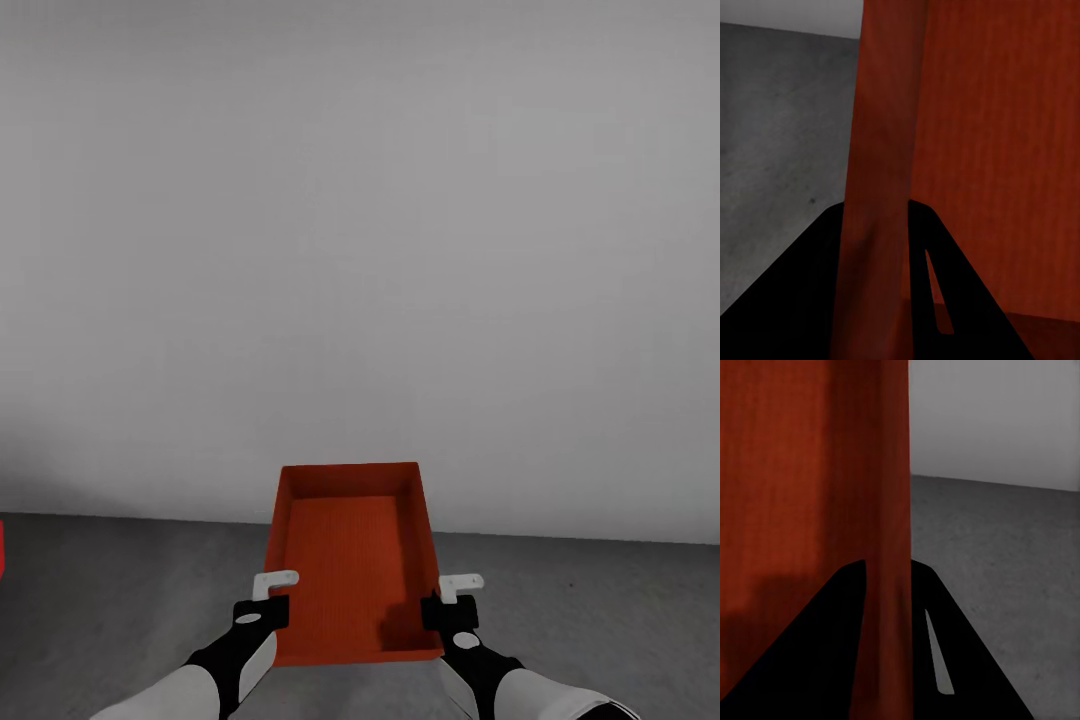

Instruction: Move the two storage containers from the living room to the garage. In the garage, place one container on the floor and stack the other container on top of it (either order is fine).

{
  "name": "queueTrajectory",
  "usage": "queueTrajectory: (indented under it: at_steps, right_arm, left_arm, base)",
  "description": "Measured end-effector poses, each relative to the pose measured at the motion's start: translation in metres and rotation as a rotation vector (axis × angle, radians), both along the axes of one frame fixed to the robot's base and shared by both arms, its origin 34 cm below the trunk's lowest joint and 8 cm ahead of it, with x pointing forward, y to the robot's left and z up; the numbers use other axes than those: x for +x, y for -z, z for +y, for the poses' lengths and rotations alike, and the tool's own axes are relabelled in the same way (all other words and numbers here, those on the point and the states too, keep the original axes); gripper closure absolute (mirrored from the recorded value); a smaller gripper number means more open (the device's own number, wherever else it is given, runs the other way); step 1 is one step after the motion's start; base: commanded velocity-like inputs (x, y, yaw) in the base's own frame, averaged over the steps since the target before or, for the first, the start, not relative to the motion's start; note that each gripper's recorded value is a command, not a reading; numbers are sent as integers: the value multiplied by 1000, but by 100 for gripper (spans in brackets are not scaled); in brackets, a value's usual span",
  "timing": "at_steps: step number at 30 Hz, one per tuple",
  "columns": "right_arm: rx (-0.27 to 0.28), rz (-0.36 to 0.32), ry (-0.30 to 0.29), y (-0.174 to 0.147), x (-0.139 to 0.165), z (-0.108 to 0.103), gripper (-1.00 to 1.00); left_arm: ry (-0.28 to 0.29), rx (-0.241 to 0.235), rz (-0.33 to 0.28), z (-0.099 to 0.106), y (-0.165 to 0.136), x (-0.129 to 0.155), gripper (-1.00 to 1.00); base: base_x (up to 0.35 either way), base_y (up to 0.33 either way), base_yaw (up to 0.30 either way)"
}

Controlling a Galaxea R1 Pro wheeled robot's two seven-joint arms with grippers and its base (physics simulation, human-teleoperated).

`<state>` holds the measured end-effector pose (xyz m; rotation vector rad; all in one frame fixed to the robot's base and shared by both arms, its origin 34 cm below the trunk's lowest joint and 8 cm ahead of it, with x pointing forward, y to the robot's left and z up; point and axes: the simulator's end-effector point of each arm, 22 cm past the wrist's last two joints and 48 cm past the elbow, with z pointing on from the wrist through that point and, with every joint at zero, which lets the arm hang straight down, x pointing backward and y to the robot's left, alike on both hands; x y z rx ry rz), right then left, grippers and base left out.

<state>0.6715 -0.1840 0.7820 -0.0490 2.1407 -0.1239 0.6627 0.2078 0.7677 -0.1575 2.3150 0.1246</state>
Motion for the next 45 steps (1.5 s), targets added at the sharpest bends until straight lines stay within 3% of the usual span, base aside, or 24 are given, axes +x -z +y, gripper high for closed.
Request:
queueTrajectory:
  at_steps: [19, 30, 45]
  right_arm:
    - [2, -2, 1, 0, 0, 0, 100]
    - [2, -2, 1, 0, 0, 1, 100]
    - [2, -2, 2, 0, 0, 1, 100]
  left_arm:
    - [1, 1, -2, 0, 0, 0, 100]
    - [1, 1, -1, 0, 0, 1, 100]
    - [1, 1, -1, 0, 0, 1, 100]
  base:
    - [294, 0, 0]
    - [34, 0, -139]
    - [0, 0, -10]
